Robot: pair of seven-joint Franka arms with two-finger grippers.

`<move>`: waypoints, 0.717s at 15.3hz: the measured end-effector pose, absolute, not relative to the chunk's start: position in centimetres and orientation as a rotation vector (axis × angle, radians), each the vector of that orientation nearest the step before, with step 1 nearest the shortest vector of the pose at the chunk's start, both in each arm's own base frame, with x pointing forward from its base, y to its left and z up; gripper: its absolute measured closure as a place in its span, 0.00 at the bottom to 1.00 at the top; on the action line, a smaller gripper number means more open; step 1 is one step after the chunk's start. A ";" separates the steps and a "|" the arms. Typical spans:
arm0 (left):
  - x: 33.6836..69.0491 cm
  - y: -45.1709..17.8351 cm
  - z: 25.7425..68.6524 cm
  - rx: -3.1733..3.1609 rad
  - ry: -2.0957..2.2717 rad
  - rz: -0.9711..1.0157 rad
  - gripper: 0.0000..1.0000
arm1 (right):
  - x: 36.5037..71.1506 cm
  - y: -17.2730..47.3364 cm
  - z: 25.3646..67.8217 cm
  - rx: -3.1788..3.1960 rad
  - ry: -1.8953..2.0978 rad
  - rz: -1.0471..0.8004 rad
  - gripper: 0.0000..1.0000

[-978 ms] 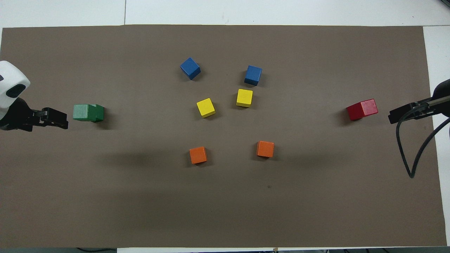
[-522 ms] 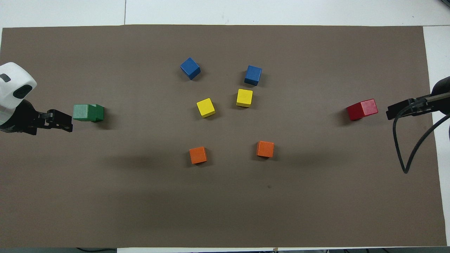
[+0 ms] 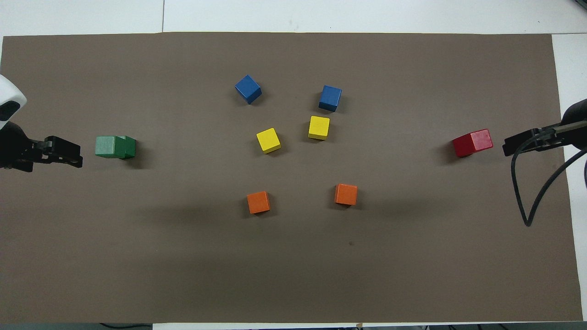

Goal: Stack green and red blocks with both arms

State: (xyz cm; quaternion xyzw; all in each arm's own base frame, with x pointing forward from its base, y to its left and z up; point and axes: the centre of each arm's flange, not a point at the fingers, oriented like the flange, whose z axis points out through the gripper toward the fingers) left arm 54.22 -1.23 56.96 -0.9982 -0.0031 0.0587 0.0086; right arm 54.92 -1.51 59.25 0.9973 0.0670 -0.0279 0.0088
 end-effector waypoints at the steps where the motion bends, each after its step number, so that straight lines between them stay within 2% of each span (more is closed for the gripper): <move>1: 54.3 -1.4 57.3 -3.119 -0.004 0.174 0.00 | 54.9 -1.5 59.2 3.116 0.209 -0.087 0.00; 11: 54.5 -2.0 57.8 -3.122 0.008 0.134 0.00 | 54.9 -1.4 59.3 3.116 0.213 -0.087 0.00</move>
